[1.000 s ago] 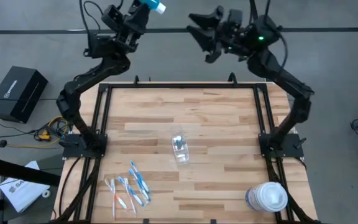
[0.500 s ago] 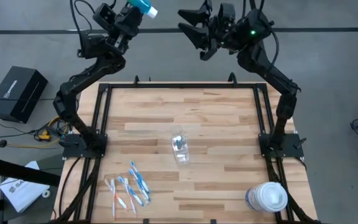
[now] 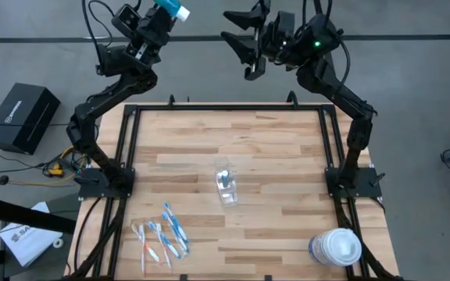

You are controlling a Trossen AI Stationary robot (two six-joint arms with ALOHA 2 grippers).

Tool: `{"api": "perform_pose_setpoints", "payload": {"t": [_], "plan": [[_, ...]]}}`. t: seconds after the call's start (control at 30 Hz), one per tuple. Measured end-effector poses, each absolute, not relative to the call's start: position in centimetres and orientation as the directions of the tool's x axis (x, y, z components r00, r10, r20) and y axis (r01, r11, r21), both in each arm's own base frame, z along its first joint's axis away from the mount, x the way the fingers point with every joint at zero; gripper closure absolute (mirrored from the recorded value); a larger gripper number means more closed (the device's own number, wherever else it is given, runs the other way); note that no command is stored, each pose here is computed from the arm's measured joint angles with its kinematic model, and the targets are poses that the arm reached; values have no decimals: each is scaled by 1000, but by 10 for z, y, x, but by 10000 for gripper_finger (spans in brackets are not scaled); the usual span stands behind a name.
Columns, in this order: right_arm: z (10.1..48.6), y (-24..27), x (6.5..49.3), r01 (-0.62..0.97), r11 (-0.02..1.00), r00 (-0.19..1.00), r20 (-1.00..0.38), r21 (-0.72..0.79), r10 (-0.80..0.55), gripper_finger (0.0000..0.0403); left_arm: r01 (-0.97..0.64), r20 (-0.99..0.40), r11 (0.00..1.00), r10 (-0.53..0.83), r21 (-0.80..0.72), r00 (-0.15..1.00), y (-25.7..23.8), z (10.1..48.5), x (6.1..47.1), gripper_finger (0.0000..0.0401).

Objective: Pick & Place toothbrushing station
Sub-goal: Put the blue mouthwash bottle into the transparent organizer

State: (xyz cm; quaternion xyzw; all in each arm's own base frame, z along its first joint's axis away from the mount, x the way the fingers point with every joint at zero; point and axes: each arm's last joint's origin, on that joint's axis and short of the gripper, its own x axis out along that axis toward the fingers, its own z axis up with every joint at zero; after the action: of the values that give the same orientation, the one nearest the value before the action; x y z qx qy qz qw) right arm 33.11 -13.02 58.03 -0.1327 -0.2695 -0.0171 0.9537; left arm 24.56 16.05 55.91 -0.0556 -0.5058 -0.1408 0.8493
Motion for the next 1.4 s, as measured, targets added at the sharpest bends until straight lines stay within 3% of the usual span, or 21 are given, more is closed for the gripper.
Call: {"api": "perform_pose_setpoints", "payload": {"t": [0.13,0.3,0.53,0.7,0.97,1.17,1.4], "plan": [[580,-127,332,133,946,856,515,-295,40,188,306,876,952,-171,29,451,163,559,245,396],[578,-127,329,44,961,884,459,-271,89,188,313,875,950,-144,-8,462,177,561,231,396],[573,-126,328,259,878,919,384,-404,-94,188,425,914,893,-42,-147,403,176,562,234,396],[568,-128,334,411,746,899,366,-523,-239,188,458,922,872,-21,-172,386,164,560,248,396],[566,-122,342,414,692,902,372,-592,-221,188,483,914,838,43,-253,404,160,558,256,396],[565,-119,343,370,776,912,360,-511,-198,188,472,885,859,-48,-200,463,168,558,249,396],[580,-121,321,162,948,911,411,-275,-37,188,383,801,923,-207,-30,561,171,562,233,396]]}}
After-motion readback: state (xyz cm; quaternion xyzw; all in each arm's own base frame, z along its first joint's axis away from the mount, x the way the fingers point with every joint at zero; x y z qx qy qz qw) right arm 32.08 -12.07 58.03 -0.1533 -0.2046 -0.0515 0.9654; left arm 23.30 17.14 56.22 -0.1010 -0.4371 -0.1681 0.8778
